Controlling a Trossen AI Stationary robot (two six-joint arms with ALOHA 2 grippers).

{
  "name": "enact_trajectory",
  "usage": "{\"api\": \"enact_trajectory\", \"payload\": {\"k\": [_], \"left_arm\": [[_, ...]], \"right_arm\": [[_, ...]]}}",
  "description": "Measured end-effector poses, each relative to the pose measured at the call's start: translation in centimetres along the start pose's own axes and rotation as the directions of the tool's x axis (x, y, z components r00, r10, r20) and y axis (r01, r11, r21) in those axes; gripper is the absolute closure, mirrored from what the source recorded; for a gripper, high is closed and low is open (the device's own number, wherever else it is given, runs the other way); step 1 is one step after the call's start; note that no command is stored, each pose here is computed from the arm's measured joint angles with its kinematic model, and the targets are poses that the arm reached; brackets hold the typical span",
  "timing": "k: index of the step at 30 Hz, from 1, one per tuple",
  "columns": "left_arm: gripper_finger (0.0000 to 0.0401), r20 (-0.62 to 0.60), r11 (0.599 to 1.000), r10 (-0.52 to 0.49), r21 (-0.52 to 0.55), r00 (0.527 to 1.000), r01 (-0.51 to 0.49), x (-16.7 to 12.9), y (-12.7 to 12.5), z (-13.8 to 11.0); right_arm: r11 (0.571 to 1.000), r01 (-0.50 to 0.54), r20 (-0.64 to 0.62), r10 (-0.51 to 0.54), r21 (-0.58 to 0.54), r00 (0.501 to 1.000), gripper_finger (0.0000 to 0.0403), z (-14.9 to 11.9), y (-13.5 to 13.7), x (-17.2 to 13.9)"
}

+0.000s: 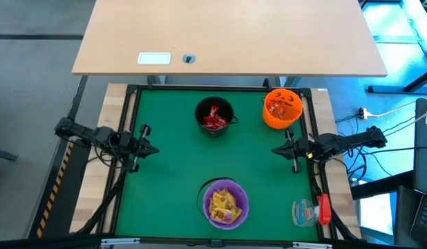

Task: Sort candy
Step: Return to Home Position

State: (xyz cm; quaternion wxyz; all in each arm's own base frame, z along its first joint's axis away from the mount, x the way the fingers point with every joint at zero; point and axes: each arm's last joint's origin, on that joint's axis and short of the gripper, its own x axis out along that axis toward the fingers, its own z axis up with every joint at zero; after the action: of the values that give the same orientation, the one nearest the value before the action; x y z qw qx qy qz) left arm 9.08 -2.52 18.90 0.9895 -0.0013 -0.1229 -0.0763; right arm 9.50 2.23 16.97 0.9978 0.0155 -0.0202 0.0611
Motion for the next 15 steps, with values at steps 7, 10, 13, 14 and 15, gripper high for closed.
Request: {"api": "enact_trajectory", "payload": {"k": [7, 10, 13, 14, 15], "left_arm": [[0.0401, -0.012, 1.000, 0.015, 0.002, 1.000, -0.015, 0.01, 0.04, -0.11], [0.0401, -0.013, 1.000, 0.015, 0.001, 1.000, -0.015, 0.01, 0.04, -0.12], [0.0401, -0.013, 1.000, 0.015, 0.001, 1.000, -0.015, 0.01, 0.04, -0.12], [0.0401, -0.013, 1.000, 0.015, 0.001, 1.000, -0.015, 0.01, 0.04, -0.12], [0.0401, -0.013, 1.000, 0.015, 0.001, 1.000, -0.015, 0.01, 0.04, -0.12]], "right_arm": [[0.997, -0.022, -0.012, 0.023, 0.075, 1.000, 0.0402, -0.09, 0.07, 0.02], [1.000, 0.017, -0.005, -0.017, 0.004, 1.000, 0.0402, -0.03, -0.05, 0.02], [1.000, 0.015, -0.005, -0.015, -0.002, 1.000, 0.0402, -0.03, -0.05, 0.02], [1.000, 0.013, -0.005, -0.013, -0.002, 1.000, 0.0402, -0.04, -0.04, 0.02], [1.000, 0.013, -0.006, -0.013, -0.002, 1.000, 0.0402, -0.04, -0.04, 0.02]]}}
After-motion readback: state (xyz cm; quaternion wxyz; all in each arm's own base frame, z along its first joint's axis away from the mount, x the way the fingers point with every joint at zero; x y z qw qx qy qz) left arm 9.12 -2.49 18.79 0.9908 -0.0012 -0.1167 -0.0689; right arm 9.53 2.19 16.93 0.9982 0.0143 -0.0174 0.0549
